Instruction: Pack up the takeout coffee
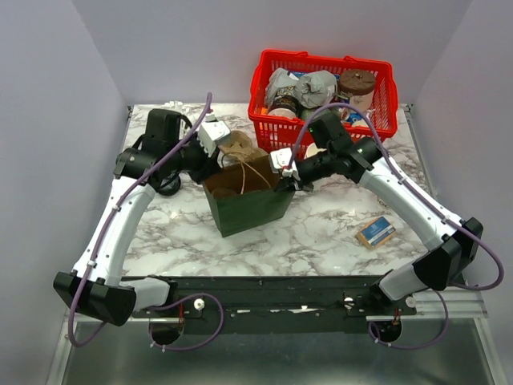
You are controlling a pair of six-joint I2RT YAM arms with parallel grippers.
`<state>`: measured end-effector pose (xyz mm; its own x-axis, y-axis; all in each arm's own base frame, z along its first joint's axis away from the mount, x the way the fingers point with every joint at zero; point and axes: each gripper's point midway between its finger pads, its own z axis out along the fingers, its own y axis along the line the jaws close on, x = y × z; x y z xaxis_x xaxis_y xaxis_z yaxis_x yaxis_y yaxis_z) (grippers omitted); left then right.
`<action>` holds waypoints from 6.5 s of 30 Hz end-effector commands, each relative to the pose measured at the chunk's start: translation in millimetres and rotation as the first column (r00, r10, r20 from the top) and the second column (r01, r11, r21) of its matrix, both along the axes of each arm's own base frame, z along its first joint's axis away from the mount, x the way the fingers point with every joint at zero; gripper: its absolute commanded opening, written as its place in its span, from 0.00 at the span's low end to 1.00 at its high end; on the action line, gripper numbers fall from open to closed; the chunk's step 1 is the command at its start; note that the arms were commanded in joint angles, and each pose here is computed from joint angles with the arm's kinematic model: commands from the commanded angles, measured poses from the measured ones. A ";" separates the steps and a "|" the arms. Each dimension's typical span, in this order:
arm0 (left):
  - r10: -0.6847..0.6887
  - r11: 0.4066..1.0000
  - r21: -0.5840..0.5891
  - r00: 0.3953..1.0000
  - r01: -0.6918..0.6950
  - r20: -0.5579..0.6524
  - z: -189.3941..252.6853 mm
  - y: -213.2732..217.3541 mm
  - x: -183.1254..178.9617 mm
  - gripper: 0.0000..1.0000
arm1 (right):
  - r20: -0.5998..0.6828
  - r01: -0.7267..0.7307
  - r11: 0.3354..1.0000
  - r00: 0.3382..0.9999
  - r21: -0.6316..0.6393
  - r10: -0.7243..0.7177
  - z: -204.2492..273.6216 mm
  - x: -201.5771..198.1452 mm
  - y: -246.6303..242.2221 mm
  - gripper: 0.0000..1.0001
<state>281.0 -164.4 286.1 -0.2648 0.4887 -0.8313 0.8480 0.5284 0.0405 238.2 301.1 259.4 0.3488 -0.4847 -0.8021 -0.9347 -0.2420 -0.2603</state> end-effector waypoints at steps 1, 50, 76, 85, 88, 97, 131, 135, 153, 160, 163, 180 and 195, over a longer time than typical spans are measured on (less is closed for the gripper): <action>-0.134 0.987 -0.092 0.989 0.129 -0.056 18.3 -14.9 -24.7 0.00 | 0.021 -0.015 0.996 1.000 0.085 0.013 40.4 -10.1 5.0 0.01; 0.209 0.967 -0.194 0.952 -0.167 0.224 94.4 28.9 -6.2 0.98 | -0.065 -0.026 0.982 0.997 0.185 0.039 75.3 -41.1 21.5 1.00; -0.015 0.989 -0.148 0.997 0.003 -0.079 -3.0 26.9 2.8 0.00 | -0.116 -0.102 0.991 0.987 0.087 0.112 28.4 -49.8 58.9 0.01; 0.016 0.975 -0.221 0.999 -0.008 0.036 76.2 21.7 6.7 0.00 | 0.083 -0.090 0.975 0.994 0.203 0.074 113.2 -41.7 56.0 0.01; 0.038 0.965 -0.261 0.998 -0.025 0.043 100.5 19.1 10.1 0.00 | 0.136 -0.098 0.966 0.988 0.240 0.066 139.9 -42.3 53.9 0.01; 0.072 0.924 -0.382 0.994 -0.035 0.083 163.7 10.5 16.0 0.00 | 0.198 -0.088 0.936 0.980 0.341 0.020 197.8 -48.0 47.2 0.01; 0.224 0.920 -0.345 0.971 -0.185 0.078 109.8 27.2 60.2 0.99 | 0.036 0.109 0.958 0.992 0.264 -0.123 134.7 -26.9 47.4 1.00; 0.157 0.936 -0.324 0.987 -0.137 0.036 73.7 19.4 54.5 0.98 | -0.005 0.226 0.936 0.972 0.271 -0.233 133.3 -9.7 32.4 1.00; -0.324 0.930 -0.182 0.946 0.320 0.006 5.7 -71.7 36.6 0.77 | -0.091 0.430 0.845 0.901 0.319 -0.425 146.3 15.1 -34.4 0.99; -0.377 0.919 -0.152 0.923 0.364 -0.072 -5.6 -73.5 28.7 0.36 | -0.078 0.442 0.837 0.894 0.321 -0.442 144.0 13.1 -42.7 0.99; -0.428 0.900 -0.153 0.892 0.408 -0.145 -10.7 -68.7 8.0 0.26 | -0.074 0.453 0.833 0.888 0.317 -0.455 142.0 16.7 -44.8 0.99; -0.192 0.981 0.088 0.922 0.172 0.337 29.7 -2.2 -38.5 0.00 | -0.061 0.596 0.746 0.792 0.299 -0.608 116.9 50.4 -65.0 1.00; -0.193 0.980 0.149 0.820 0.132 0.539 5.9 24.8 -94.9 0.00 | -0.107 0.468 0.849 0.884 0.246 -0.456 87.9 19.3 -52.4 1.00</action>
